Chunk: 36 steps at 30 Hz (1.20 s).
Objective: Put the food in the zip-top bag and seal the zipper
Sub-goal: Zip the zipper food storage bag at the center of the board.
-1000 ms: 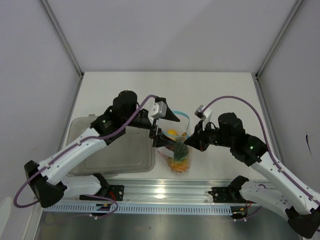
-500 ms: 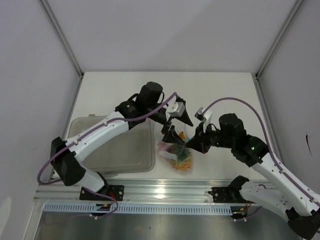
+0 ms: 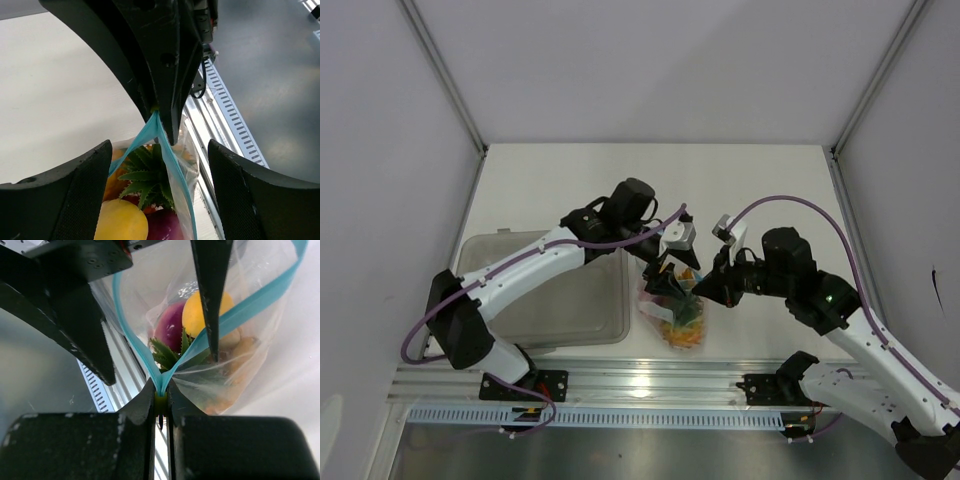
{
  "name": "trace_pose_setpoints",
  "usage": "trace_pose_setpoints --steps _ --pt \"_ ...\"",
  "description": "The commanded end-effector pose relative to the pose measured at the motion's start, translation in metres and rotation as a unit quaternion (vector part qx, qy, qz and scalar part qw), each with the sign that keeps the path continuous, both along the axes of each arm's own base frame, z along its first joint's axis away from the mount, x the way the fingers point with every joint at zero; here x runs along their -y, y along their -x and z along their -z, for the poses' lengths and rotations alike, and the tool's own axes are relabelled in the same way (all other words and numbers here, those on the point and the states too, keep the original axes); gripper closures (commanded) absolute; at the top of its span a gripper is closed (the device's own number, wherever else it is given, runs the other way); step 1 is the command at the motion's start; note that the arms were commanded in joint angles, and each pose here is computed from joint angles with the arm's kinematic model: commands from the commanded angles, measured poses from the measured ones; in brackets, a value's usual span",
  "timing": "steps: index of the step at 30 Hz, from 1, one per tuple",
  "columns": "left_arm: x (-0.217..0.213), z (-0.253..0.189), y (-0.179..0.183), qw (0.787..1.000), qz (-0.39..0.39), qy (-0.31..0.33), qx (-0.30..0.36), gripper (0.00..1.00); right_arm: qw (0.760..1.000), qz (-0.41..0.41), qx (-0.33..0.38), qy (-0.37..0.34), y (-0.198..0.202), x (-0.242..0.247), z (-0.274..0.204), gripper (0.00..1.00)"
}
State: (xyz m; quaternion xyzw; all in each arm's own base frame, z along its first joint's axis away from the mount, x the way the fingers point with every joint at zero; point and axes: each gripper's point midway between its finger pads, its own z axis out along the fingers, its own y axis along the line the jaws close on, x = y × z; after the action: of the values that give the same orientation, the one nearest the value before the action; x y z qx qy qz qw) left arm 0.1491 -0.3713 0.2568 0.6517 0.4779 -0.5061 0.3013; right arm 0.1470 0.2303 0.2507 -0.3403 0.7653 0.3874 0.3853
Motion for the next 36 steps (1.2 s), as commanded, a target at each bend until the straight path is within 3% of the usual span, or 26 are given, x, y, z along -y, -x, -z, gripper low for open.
trace_pose_setpoints --steps 1,6,9,11,12,14,16,17,18,19,20,22,23,28,32,36 --pt "0.005 0.004 -0.005 0.999 0.000 -0.003 0.033 0.21 0.999 -0.018 0.035 -0.030 0.000 -0.006 -0.030 1.00" --pt "0.007 0.012 -0.017 0.999 -0.018 -0.037 0.028 0.43 0.999 -0.019 0.035 -0.028 0.000 -0.005 -0.032 1.00" --pt "0.009 0.012 -0.023 0.998 -0.031 -0.042 0.035 0.52 0.999 -0.022 0.033 -0.027 0.001 -0.005 -0.031 1.00" --pt "0.009 0.008 -0.027 0.997 -0.049 -0.041 0.038 0.53 0.999 -0.020 0.030 -0.022 0.000 -0.005 -0.029 1.00" --pt "0.008 0.005 -0.028 0.997 -0.053 -0.039 0.040 0.62 0.999 -0.018 0.030 -0.021 -0.001 -0.005 -0.029 1.00" --pt "0.007 0.001 -0.030 0.996 -0.066 -0.041 0.042 0.67 0.999 -0.016 0.028 -0.017 -0.001 -0.004 -0.028 1.00" --pt "0.003 -0.002 -0.038 0.993 -0.096 -0.048 0.048 0.83 0.999 -0.007 0.032 -0.015 -0.003 -0.002 -0.029 1.00" --pt "0.003 -0.001 -0.037 0.993 -0.098 -0.050 0.043 0.83 0.999 -0.004 0.032 -0.014 -0.004 -0.001 -0.029 1.00" --pt "0.001 -0.001 -0.042 0.991 -0.112 -0.056 0.044 0.96 0.999 0.001 0.032 -0.012 -0.005 0.000 -0.029 1.00" --pt "0.001 -0.005 -0.047 0.988 -0.136 -0.057 0.036 0.99 0.999 0.007 0.031 -0.009 -0.007 0.001 -0.029 0.96" --pt "-0.002 -0.004 -0.052 0.986 -0.153 -0.062 0.033 0.99 0.999 0.017 0.028 -0.003 -0.011 0.002 -0.028 0.79" --pt "-0.006 -0.004 -0.053 0.981 -0.180 -0.070 0.003 0.99 0.999 0.029 0.025 0.003 -0.014 0.004 -0.027 0.57" --pt "-0.008 -0.012 -0.060 0.978 -0.201 -0.058 0.002 0.99 0.999 0.036 0.024 0.006 -0.016 0.005 -0.025 0.53" --pt "-0.021 -0.022 -0.057 0.966 -0.249 -0.049 -0.048 1.00 0.993 0.114 0.032 0.002 -0.035 0.018 -0.025 0.44" --pt "-0.028 -0.023 -0.043 0.966 -0.244 -0.051 -0.070 0.99 0.987 0.155 0.042 -0.021 -0.049 0.021 -0.027 0.41" --pt "-0.031 -0.021 -0.040 0.963 -0.251 -0.051 -0.087 0.99 0.986 0.150 0.050 -0.048 -0.059 0.009 -0.021 0.39"
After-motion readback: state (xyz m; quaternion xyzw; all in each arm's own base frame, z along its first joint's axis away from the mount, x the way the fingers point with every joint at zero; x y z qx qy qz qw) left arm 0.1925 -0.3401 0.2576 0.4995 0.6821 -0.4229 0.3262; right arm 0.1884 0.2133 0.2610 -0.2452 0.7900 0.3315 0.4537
